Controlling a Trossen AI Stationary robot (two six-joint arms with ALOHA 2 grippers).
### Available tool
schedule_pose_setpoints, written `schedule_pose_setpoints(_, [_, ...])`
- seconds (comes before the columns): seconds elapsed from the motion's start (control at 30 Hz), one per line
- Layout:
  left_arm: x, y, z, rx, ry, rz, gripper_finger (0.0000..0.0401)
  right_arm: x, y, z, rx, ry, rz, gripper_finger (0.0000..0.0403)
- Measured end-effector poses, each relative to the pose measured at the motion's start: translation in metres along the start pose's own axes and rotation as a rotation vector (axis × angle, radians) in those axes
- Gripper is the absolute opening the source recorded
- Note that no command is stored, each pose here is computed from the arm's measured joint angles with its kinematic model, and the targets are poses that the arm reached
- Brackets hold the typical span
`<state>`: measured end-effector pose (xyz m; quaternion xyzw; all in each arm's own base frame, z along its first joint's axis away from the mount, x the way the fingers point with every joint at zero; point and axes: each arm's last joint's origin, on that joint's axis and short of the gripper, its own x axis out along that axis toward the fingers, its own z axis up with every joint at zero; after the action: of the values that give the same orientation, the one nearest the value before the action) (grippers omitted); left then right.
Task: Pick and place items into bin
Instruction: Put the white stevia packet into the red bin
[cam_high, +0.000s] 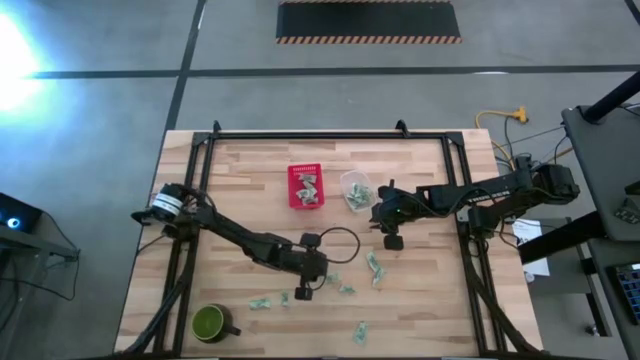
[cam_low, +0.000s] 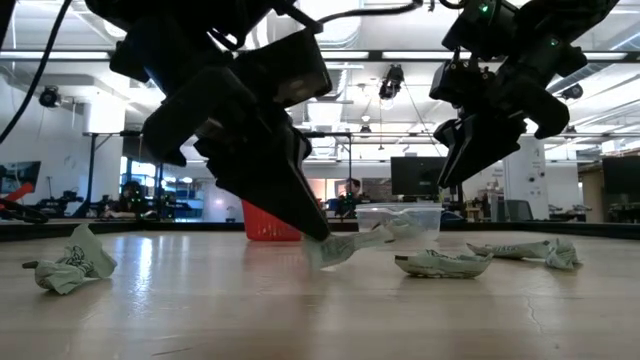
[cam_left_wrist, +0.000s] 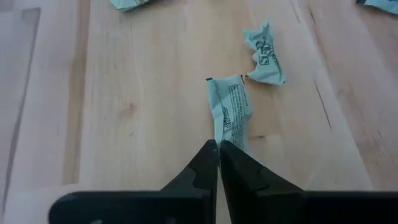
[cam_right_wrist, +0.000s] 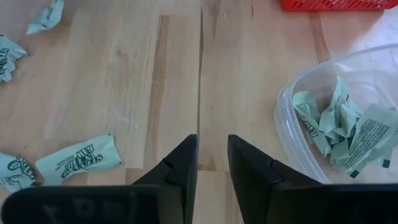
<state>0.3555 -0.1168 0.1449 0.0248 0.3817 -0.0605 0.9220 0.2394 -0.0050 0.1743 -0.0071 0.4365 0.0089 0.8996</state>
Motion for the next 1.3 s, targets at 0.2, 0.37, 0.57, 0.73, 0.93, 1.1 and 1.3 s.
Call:
schedule_pose_setpoints(0.2, [-0.001, 0.001, 0.0, 0.023, 0.0, 0.039, 0.0, 0.0, 0.0, 0.0, -0.006, 0.0, 0.0, 0.0079])
schedule_pose_setpoints(0.37, [-0.008, 0.003, 0.004, 0.056, -0.017, 0.117, 0.0, 0.0, 0.0, 0.0, -0.013, 0.0, 0.0, 0.0076])
schedule_pose_setpoints(0.57, [-0.037, 0.01, 0.013, 0.084, -0.013, 0.276, 0.0, 0.0, 0.0, 0.0, -0.012, -0.001, 0.0, 0.0069])
schedule_pose_setpoints(0.73, [-0.069, 0.019, 0.014, 0.1, 0.027, 0.423, 0.0, 0.0, 0.0, 0.001, -0.013, -0.011, 0.0, 0.0068])
schedule_pose_setpoints(0.93, [-0.097, 0.039, 0.017, 0.102, 0.056, 0.58, 0.0, 0.0, 0.0, 0.004, -0.013, -0.037, -0.001, 0.0068])
schedule_pose_setpoints(1.1, [-0.108, 0.066, 0.016, 0.105, 0.098, 0.671, 0.0, 0.0, 0.0, 0.006, -0.014, -0.059, -0.002, 0.0068])
schedule_pose_setpoints(1.3, [-0.109, 0.105, 0.014, 0.064, 0.148, 0.739, 0.0, 0.0, 0.0, 0.008, -0.011, -0.081, -0.002, 0.0068])
